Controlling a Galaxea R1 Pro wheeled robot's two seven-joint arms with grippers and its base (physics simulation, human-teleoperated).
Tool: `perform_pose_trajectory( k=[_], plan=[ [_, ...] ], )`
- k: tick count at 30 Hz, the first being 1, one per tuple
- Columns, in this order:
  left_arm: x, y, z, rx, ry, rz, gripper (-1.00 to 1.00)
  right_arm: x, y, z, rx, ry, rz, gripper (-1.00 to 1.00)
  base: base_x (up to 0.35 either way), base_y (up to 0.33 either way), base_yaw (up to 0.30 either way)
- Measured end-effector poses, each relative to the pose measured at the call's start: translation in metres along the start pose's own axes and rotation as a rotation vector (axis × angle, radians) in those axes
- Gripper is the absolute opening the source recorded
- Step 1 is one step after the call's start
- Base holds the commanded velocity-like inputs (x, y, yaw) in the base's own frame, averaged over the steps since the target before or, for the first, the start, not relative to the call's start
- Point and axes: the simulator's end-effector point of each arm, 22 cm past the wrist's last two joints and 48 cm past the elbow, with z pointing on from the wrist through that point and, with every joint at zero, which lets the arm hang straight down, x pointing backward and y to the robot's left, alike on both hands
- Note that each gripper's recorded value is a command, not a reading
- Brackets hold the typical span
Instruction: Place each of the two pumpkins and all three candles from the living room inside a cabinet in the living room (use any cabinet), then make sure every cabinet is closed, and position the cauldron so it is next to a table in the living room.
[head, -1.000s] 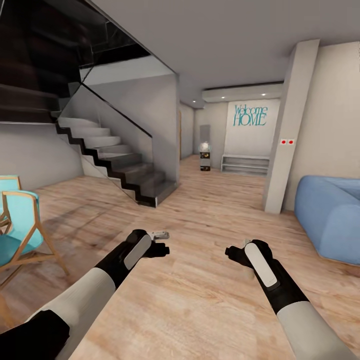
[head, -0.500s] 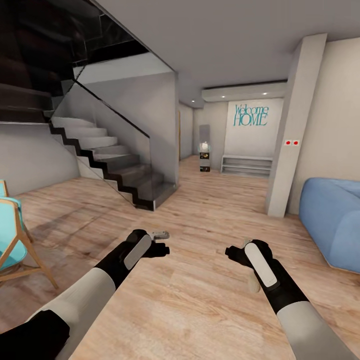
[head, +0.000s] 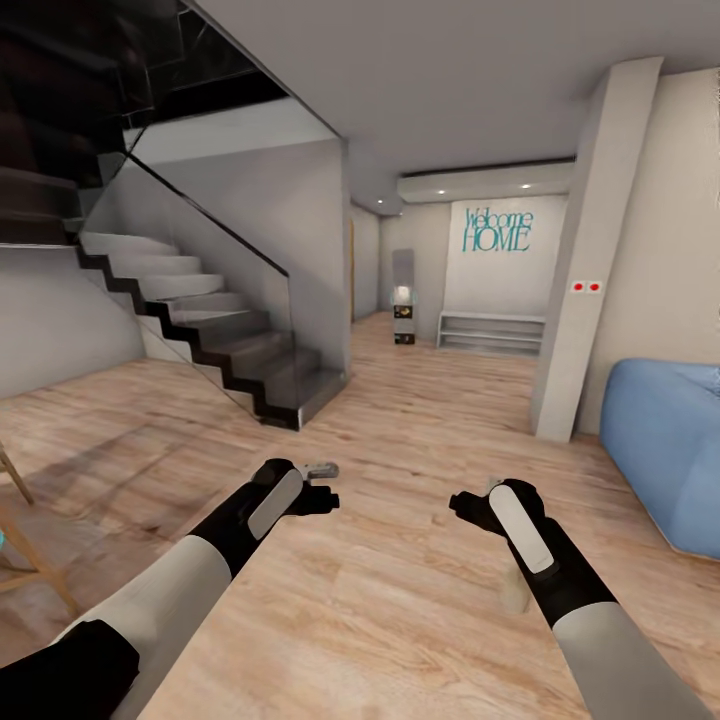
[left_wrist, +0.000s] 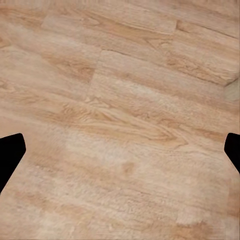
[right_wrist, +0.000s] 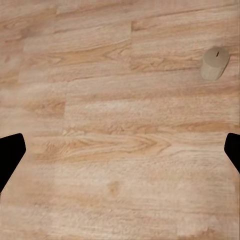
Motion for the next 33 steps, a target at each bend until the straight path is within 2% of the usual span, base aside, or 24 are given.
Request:
perform_pose_trajectory(
  k=[9,33],
  plan=[
    [-0.0003,-0.0004,-0.0005,0.0,-0.001,0.0,1.0,-0.0002,0.0007,-0.0006,-0.002,-0.002,0.001,1.0,0.337,0.0,-0.111],
    [-0.0003,-0.0003,-0.0005,0.0,-0.001,0.0,1.0,0.0001,-0.0004,-0.0003,0.0,-0.001,0.001,1.0,0.337,0.0,-0.284]
  ],
)
